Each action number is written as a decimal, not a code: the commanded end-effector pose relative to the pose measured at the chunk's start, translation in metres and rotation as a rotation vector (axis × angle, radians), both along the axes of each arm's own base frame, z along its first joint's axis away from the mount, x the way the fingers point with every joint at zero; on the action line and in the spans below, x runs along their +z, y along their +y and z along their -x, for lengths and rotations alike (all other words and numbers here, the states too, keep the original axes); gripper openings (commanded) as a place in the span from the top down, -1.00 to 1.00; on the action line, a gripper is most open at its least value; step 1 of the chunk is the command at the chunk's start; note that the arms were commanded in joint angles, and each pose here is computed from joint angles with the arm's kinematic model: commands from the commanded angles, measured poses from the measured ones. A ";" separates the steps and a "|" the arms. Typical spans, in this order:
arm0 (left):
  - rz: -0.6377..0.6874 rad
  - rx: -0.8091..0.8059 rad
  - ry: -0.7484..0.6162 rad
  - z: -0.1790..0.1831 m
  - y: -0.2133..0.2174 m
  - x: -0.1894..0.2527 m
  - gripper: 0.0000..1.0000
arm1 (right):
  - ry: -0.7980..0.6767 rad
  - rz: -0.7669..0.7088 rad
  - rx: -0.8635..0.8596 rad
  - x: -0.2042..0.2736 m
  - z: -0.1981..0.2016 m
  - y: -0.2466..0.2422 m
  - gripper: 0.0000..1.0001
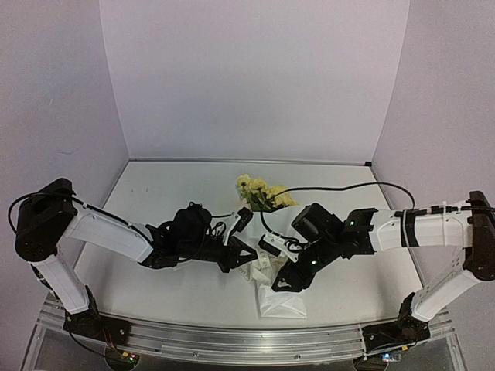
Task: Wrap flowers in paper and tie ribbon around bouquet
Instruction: Cross the half-tied ribbon over the folded bouquet.
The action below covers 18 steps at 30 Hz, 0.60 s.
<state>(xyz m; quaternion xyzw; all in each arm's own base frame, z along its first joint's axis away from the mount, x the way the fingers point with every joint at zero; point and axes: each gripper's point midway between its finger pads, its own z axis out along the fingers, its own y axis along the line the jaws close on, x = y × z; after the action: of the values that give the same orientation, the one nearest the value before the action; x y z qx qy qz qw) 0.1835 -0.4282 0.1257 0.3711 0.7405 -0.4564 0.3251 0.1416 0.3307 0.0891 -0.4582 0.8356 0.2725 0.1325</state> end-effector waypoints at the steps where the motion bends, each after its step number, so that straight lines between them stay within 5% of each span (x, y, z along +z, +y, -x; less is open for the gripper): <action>1: 0.063 -0.009 -0.023 -0.002 -0.008 0.030 1.00 | -0.026 -0.009 0.001 0.012 -0.006 0.009 0.36; 10: 0.070 0.005 -0.031 -0.004 -0.003 0.035 0.99 | -0.025 0.062 -0.014 0.016 -0.002 -0.011 0.98; 14: 0.071 0.003 -0.036 -0.003 -0.001 0.037 1.00 | -0.040 0.073 -0.029 0.018 -0.002 -0.018 0.99; 18: 0.070 -0.003 -0.034 -0.002 -0.001 0.037 1.00 | -0.044 0.051 -0.032 0.026 -0.003 -0.014 0.76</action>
<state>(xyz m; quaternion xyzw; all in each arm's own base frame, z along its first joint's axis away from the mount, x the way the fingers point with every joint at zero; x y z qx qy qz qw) 0.1836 -0.4272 0.1381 0.3700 0.7334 -0.4618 0.3348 0.1390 0.3099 0.0894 -0.4534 0.8537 0.2307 0.1118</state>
